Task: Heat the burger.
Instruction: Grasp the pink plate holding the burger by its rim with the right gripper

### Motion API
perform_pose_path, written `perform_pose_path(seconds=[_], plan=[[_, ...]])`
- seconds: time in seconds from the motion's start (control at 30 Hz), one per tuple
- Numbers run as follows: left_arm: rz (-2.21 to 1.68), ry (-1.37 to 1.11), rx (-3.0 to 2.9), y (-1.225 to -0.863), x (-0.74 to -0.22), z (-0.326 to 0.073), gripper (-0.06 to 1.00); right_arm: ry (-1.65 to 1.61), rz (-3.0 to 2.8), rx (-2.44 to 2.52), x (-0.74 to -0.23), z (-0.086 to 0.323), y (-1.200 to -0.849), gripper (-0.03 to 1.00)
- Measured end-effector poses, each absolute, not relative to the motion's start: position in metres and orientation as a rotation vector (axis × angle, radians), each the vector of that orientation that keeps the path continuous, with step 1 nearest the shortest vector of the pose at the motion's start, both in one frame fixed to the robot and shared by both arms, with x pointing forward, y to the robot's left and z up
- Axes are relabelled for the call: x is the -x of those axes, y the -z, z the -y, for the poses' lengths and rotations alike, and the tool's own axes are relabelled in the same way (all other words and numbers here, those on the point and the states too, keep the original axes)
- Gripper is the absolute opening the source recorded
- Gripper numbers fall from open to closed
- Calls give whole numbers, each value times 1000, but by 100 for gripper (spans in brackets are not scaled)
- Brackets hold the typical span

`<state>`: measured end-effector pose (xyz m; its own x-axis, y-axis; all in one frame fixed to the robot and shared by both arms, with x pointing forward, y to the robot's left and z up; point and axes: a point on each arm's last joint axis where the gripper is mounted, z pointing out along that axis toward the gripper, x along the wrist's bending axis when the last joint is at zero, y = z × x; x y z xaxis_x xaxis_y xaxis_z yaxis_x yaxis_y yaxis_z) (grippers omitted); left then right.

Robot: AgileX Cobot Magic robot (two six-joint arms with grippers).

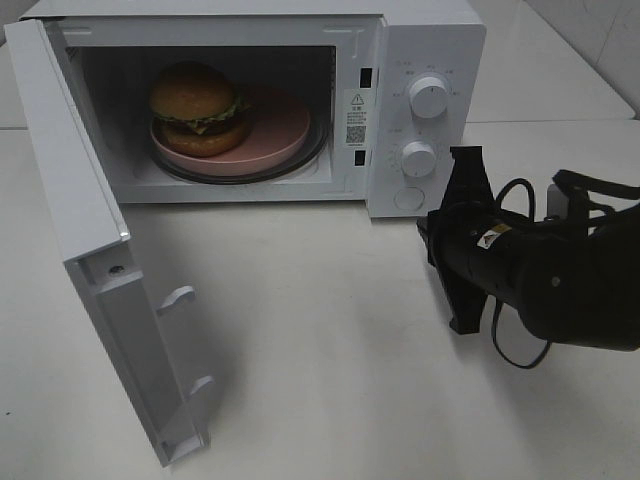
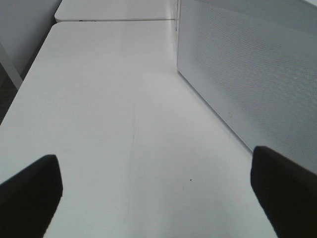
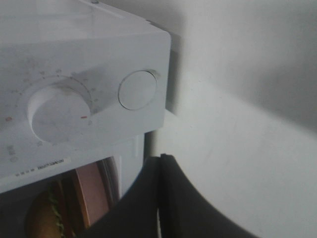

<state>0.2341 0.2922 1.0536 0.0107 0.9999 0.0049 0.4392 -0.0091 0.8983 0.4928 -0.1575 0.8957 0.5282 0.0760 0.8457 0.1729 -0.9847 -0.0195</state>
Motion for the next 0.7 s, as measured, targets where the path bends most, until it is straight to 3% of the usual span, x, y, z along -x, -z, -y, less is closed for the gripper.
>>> perform_pose_path(seconds=[0.7], plan=[[-1525,-957,-1546,-1054,-234,-292,97,1100,1267,2575,-476,144,-935,0]])
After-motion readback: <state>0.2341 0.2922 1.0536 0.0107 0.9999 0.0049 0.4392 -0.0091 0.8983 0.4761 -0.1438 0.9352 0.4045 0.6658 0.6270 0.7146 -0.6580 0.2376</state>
